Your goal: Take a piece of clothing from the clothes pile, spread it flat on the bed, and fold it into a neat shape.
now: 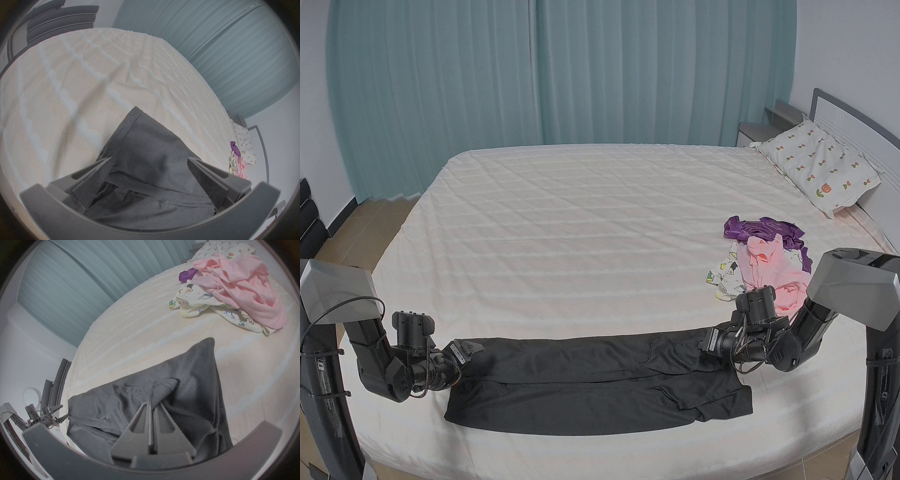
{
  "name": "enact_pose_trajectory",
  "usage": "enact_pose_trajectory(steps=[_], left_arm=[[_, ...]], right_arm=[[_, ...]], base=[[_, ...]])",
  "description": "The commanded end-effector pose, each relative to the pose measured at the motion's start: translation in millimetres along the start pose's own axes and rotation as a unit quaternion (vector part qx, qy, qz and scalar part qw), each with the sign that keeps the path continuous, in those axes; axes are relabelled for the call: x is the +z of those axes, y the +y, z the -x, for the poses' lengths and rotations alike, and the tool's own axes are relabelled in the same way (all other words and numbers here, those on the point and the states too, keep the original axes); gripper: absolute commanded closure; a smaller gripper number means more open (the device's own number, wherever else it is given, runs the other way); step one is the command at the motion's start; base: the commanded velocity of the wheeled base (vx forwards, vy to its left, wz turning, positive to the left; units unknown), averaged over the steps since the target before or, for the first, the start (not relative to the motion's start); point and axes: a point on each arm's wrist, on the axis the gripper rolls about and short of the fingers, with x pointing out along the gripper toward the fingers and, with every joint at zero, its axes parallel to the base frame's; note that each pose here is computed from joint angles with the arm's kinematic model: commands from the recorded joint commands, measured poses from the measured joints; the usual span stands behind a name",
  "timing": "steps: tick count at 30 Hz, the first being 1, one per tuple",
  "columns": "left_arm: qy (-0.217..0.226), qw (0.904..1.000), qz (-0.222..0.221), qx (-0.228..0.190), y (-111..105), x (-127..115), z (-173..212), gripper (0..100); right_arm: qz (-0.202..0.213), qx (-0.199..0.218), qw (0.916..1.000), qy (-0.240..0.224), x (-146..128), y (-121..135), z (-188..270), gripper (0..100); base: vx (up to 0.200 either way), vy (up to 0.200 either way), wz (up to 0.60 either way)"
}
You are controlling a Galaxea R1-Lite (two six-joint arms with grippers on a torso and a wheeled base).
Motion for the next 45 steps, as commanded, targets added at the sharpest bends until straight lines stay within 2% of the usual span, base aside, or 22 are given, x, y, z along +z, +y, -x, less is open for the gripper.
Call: enact_pose_trajectory(steps=[1,4,10,14,16,18,24,29,38,39,44,45], left_arm=[[0.000,1.0000,0.000,0.000,0.0,0.1,0.0,0],[0.000,1.0000,0.000,-0.001,-0.3,-0.2,0.0,0],[0.000,1.0000,0.000,0.000,0.0,0.1,0.0,0],[-0.001,1.0000,0.000,-0.001,-0.2,0.4,-0.1,0],[0.000,1.0000,0.000,0.000,0.0,0.1,0.0,0],[0.000,1.0000,0.000,0.000,0.0,0.1,0.0,0],[0.000,1.0000,0.000,0.000,0.0,0.1,0.0,0],[0.000,1.0000,0.000,-0.001,-0.3,-0.2,0.0,0],[0.000,1.0000,0.000,0.000,0.0,0.2,-0.4,0],[-0.001,1.0000,0.000,-0.001,-0.2,0.4,-0.1,0],[-0.003,1.0000,0.000,-0.002,-0.8,1.8,-0.6,0],[-0.009,1.0000,-0.002,-0.003,-1.8,3.0,-0.2,0]], right_arm=[[-0.004,0.000,1.0000,-0.007,4.2,-1.8,1.7,100],[-0.007,0.002,0.9998,-0.016,8.9,-2.7,2.9,100],[-0.002,0.028,0.9974,-0.066,16.9,-0.6,13.9,100],[0.016,0.085,0.9916,-0.096,13.7,7.8,30.1,100],[0.019,0.097,0.9900,-0.101,13.7,7.7,30.8,100],[0.018,0.095,0.9904,-0.098,13.0,6.4,29.2,100],[0.006,0.055,0.9967,-0.059,1.3,-16.2,15.6,100],[-0.003,0.033,0.9981,-0.052,4.9,-30.2,12.7,100],[0.008,0.012,0.9998,-0.016,-3.5,-36.7,4.2,100],[0.008,0.011,0.9998,-0.012,-4.3,-36.0,4.2,0],[0.007,0.011,0.9997,-0.022,1.1,-33.5,10.8,0],[0.003,0.008,0.9989,-0.047,12.3,-30.2,22.7,0]], base=[[0.000,0.000,0.00],[0.000,0.000,0.00],[0.000,0.000,0.00],[0.000,0.000,0.00],[0.000,0.000,0.00],[0.000,0.000,0.00],[0.000,0.000,0.00],[0.000,0.000,0.00],[0.000,0.000,0.00],[0.000,0.000,0.00],[0.000,0.000,0.00],[0.000,0.000,0.00]])
